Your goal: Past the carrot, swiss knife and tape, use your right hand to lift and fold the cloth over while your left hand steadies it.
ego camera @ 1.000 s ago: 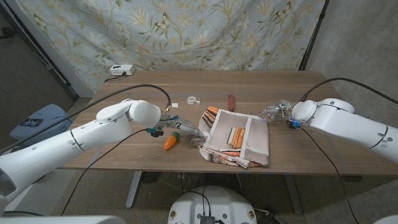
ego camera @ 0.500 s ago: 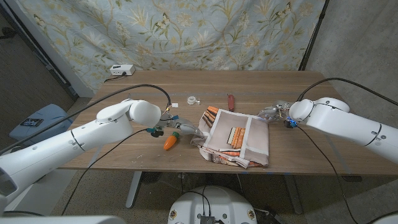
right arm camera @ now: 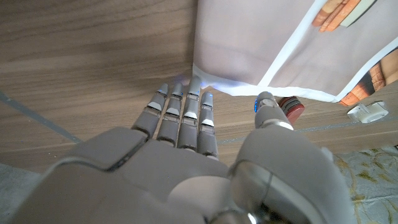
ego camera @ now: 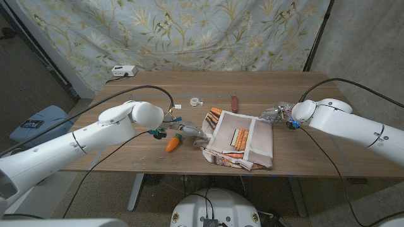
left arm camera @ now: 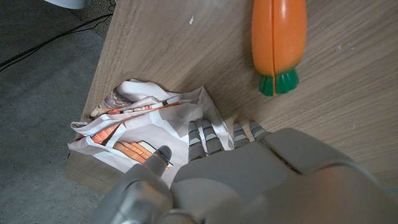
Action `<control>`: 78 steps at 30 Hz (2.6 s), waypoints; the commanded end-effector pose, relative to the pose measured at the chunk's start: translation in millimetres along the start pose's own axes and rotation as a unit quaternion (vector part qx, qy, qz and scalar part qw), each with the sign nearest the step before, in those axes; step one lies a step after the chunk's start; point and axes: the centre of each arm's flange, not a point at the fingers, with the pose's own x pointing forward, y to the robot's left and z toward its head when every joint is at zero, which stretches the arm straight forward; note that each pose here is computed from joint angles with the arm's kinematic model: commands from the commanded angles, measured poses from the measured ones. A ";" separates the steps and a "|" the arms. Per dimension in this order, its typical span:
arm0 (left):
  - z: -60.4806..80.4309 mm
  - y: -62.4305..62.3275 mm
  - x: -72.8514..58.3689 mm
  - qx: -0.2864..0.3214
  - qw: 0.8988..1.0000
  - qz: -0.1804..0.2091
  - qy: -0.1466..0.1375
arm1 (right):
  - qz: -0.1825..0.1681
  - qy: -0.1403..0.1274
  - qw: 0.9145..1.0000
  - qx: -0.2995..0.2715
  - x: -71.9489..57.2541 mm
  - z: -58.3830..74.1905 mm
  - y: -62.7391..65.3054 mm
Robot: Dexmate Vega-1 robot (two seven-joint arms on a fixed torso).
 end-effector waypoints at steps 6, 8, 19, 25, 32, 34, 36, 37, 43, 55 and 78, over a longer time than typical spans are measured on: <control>2.7 -1.5 -0.1 0.002 1.000 -0.003 0.001 | 0.012 -0.003 1.000 0.000 2.3 -1.2 6.7; 2.7 -1.8 -0.1 0.002 1.000 -0.003 0.001 | 0.013 -0.003 1.000 0.001 2.8 -1.8 8.1; 0.0 -1.9 -1.3 0.002 1.000 -0.003 0.002 | 0.008 0.002 1.000 0.007 7.2 -1.5 16.9; -0.8 -2.6 -1.8 0.000 1.000 -0.002 0.001 | 0.005 0.006 1.000 0.007 12.3 -1.1 20.2; -2.5 -3.8 -2.4 -0.002 1.000 -0.001 0.005 | -0.004 0.005 1.000 0.006 16.6 0.3 22.5; -2.8 -4.1 -2.6 -0.003 1.000 -0.001 0.005 | -0.010 0.004 1.000 0.005 16.8 1.0 22.5; -2.9 -4.3 -2.5 -0.004 1.000 -0.001 0.005 | -0.014 0.006 1.000 0.003 16.5 2.3 21.8; -3.0 -4.3 -2.4 -0.004 1.000 -0.001 0.006 | -0.015 0.008 1.000 0.005 16.6 2.7 21.3; -3.1 -4.5 -2.0 -0.006 1.000 0.000 0.006 | -0.017 0.011 1.000 -0.001 19.0 3.8 21.3; -2.1 -5.1 -2.2 -0.006 1.000 0.004 0.009 | -0.028 0.013 1.000 -0.006 19.9 7.9 22.0; 3.5 -8.0 0.2 -0.013 1.000 0.006 0.005 | -0.063 0.011 0.998 -0.013 20.1 17.1 18.3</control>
